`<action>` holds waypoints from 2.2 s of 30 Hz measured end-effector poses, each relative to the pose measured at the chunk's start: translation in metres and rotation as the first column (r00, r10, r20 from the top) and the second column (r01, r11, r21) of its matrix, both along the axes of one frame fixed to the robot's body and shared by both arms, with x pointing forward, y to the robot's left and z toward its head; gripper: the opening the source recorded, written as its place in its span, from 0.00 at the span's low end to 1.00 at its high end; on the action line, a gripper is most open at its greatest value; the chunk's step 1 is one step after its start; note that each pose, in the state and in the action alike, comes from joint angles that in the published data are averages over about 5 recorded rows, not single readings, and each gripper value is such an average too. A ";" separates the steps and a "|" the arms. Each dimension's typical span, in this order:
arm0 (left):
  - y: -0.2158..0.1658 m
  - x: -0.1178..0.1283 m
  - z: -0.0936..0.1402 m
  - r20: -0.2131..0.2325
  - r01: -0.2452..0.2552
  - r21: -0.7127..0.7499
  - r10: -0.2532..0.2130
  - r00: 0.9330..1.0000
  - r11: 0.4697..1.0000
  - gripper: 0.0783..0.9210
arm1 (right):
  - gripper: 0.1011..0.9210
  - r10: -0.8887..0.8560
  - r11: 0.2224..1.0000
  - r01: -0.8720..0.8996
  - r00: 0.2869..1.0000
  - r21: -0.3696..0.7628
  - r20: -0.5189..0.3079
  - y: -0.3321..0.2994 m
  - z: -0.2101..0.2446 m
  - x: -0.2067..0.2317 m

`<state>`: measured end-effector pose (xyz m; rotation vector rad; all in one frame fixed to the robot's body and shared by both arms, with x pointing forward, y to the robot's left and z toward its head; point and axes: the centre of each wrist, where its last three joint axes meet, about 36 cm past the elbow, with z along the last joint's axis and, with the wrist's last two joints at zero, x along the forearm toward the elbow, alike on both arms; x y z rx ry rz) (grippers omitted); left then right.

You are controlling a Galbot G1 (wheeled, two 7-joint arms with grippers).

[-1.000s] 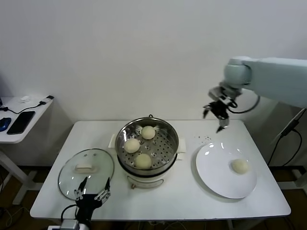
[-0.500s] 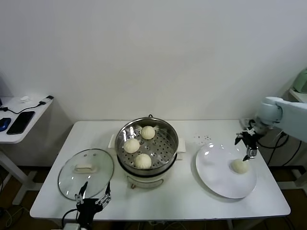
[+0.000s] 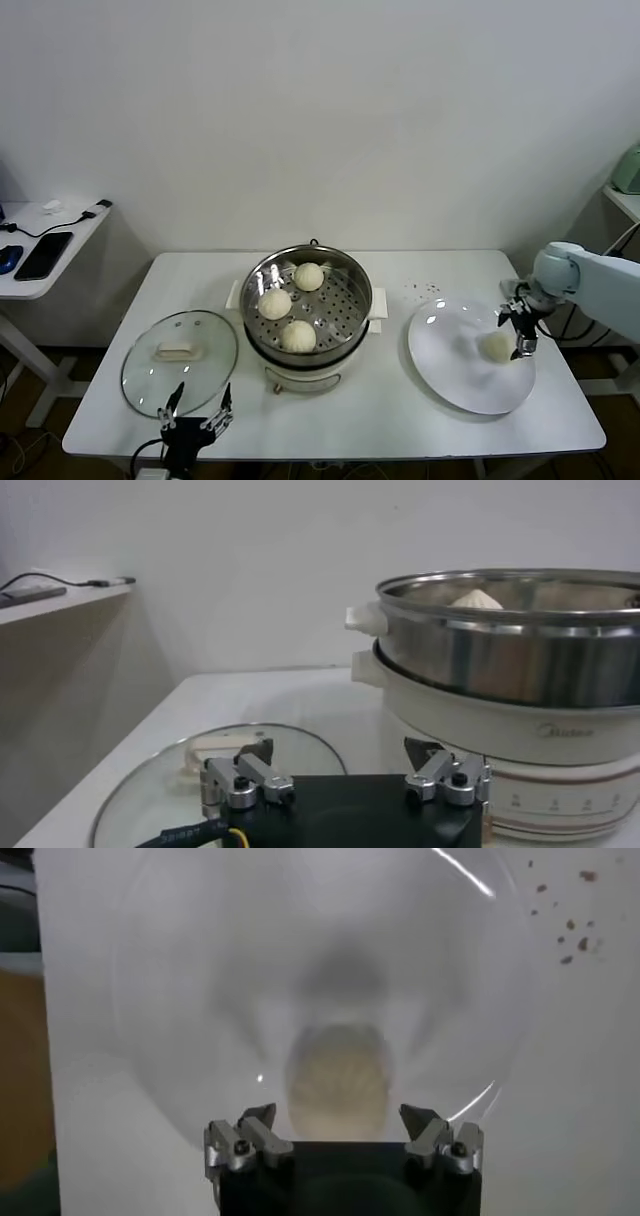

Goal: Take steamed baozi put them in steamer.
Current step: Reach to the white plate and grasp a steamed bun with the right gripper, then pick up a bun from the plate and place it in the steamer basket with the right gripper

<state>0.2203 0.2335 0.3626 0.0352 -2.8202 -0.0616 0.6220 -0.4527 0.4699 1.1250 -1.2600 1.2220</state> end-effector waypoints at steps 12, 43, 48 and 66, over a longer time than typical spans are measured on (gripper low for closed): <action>0.000 -0.003 0.004 0.002 -0.002 0.002 0.002 1.000 1.000 0.88 | 0.65 -0.020 1.000 0.020 1.000 0.010 0.024 -0.002 -0.012 -0.008; -0.007 0.001 0.013 0.033 0.025 -0.015 -0.025 0.999 1.000 0.88 | 0.64 0.151 0.947 -0.195 0.972 0.257 0.179 0.279 0.264 0.009; -0.006 0.002 0.013 0.035 0.021 -0.017 -0.020 0.999 1.000 0.88 | 0.64 0.172 0.952 -0.203 0.974 0.229 0.148 0.318 0.237 0.009; -0.005 0.003 0.009 0.030 0.017 -0.023 -0.016 0.999 1.000 0.88 | 0.64 0.157 0.970 -0.176 0.980 0.170 0.121 0.354 0.139 0.021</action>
